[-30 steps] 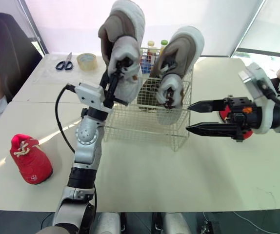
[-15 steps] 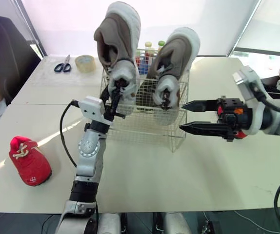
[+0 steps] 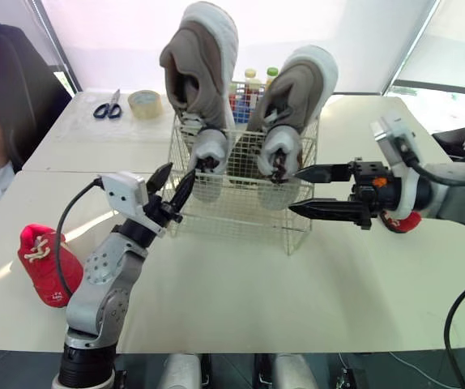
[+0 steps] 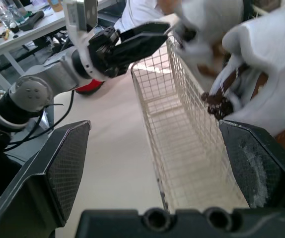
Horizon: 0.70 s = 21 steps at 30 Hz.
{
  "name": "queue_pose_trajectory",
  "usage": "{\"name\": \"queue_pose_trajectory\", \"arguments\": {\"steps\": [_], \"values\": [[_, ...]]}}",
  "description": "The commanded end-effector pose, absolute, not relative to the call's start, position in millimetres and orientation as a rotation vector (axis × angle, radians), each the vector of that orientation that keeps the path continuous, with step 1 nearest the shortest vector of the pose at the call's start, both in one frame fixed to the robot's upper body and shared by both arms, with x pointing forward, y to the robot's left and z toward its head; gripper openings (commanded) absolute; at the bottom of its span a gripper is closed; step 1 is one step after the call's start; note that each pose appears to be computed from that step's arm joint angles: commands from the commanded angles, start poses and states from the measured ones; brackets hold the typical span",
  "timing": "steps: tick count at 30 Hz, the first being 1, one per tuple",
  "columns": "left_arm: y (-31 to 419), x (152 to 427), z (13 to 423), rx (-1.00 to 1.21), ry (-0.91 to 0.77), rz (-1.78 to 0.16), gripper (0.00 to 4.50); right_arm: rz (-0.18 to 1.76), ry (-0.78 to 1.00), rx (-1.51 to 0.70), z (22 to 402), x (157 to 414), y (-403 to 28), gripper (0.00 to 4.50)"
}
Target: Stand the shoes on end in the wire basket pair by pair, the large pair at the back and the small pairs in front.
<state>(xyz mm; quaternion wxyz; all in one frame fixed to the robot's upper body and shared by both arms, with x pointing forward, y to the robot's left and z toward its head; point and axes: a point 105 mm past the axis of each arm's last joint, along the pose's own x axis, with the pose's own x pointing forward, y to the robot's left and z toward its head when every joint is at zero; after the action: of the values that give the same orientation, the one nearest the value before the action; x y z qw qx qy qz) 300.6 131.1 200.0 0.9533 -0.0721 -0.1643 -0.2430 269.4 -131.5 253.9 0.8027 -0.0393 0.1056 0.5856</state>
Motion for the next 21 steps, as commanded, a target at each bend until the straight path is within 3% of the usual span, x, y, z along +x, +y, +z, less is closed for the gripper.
{"name": "queue_pose_trajectory", "arguments": {"steps": [1, 6, 9, 11, 13, 15, 18, 20, 21], "values": [[137, 291, 212, -0.159, -0.342, -0.512, 2.61, 1.261, 0.182, -0.109, 262, 269, -129, 4.50], [152, 268, 249, -0.258, -0.360, -0.600, 2.61, 1.284, 0.218, -0.078, 263, 262, -135, 4.50], [143, 245, 256, -0.250, -0.245, -0.790, 3.50, 1.234, 0.177, -0.003, 276, 268, -153, 4.50], [134, 228, 256, -0.266, -0.139, -0.937, 4.44, 1.154, 0.137, 0.045, 284, 277, -172, 4.50], [131, 220, 260, -0.307, -0.092, -1.002, 4.48, 1.080, 0.119, 0.062, 287, 283, -187, 4.50], [132, 229, 255, -0.294, -0.037, -0.949, 4.48, 0.948, 0.096, 0.096, 286, 291, -213, 4.50], [125, 240, 237, -0.111, 0.056, -0.885, 4.48, 0.707, 0.070, 0.148, 269, 291, -259, 4.50], [112, 237, 236, -0.089, 0.075, -0.961, 4.48, 0.511, 0.034, 0.137, 252, 288, -288, 4.50], [103, 226, 242, -0.183, 0.082, -1.099, 4.48, 0.403, 0.018, 0.093, 243, 286, -300, 4.50]]}}
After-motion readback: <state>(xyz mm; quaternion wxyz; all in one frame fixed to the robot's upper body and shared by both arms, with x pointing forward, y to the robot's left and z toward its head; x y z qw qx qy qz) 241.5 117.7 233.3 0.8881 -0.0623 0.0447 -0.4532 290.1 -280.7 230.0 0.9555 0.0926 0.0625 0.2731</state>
